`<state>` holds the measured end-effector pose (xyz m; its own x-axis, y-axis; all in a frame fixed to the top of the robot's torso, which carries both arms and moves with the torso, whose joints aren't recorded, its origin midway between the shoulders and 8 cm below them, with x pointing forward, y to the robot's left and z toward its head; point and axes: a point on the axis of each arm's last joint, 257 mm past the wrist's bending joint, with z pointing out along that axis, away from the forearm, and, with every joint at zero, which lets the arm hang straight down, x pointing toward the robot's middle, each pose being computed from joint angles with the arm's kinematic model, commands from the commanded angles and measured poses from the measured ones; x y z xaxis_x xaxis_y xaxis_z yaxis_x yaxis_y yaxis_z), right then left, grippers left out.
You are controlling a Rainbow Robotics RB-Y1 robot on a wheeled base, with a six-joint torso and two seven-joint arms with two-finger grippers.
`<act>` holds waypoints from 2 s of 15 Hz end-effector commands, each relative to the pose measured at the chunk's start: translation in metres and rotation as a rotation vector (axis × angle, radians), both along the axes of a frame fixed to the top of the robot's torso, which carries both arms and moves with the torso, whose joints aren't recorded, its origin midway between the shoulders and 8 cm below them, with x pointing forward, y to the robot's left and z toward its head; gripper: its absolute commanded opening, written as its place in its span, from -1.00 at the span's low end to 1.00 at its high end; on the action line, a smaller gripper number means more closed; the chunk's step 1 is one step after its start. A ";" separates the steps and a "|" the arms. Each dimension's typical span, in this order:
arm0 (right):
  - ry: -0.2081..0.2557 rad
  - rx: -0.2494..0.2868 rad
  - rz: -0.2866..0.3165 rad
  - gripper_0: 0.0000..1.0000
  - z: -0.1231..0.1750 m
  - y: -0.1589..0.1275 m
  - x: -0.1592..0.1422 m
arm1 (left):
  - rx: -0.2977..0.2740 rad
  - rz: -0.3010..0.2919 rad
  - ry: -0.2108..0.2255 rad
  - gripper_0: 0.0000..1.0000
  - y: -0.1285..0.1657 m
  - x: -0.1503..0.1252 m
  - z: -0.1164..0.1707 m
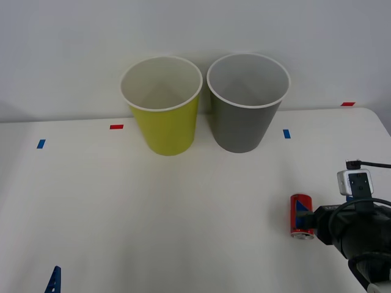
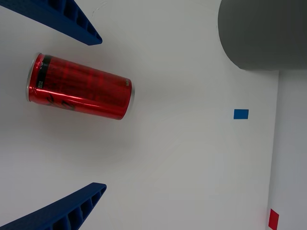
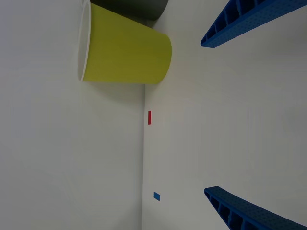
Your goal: Put cans in the gray bin and PET bottles in the light green bin.
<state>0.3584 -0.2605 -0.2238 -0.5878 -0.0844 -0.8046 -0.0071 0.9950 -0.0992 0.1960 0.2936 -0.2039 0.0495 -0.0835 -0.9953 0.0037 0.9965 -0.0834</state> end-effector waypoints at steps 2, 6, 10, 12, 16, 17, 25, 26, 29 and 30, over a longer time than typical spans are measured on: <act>0.074 0.038 0.015 1.00 0.005 0.002 0.006 | 0.000 0.000 0.000 1.00 0.000 0.000 0.000; 0.163 0.063 0.037 1.00 -0.007 0.001 0.010 | 0.000 0.000 0.000 1.00 0.000 0.000 0.000; 0.216 0.075 0.025 1.00 -0.026 -0.005 0.014 | 0.000 0.000 0.000 1.00 0.000 0.000 0.000; 0.239 0.103 0.007 1.00 -0.029 -0.007 0.010 | 0.000 0.000 0.000 1.00 0.000 0.000 0.000; 0.290 0.150 -0.029 1.00 -0.031 -0.003 0.008 | 0.000 0.000 0.000 1.00 0.000 0.000 0.000; 0.299 0.155 -0.032 1.00 -0.034 -0.003 0.010 | 0.000 0.000 0.000 1.00 0.000 0.000 0.000; 0.365 0.211 -0.077 1.00 -0.052 -0.009 0.025 | 0.000 0.000 0.000 1.00 0.000 0.000 0.000; 0.375 0.239 -0.088 1.00 -0.054 -0.006 0.029 | 0.000 0.000 0.000 1.00 0.000 0.000 0.000; 0.408 0.243 -0.092 1.00 -0.051 -0.004 0.030 | 0.000 0.000 0.000 1.00 0.000 0.000 0.000; 0.417 0.243 -0.094 1.00 -0.050 -0.003 0.030 | 0.000 0.000 0.000 1.00 0.000 0.000 0.000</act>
<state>0.3882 -0.2645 -0.2749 -0.8556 0.1438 -0.4972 0.0910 0.9875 0.1290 0.1960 0.2936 -0.2039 0.0495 -0.0835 -0.9953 0.0037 0.9965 -0.0834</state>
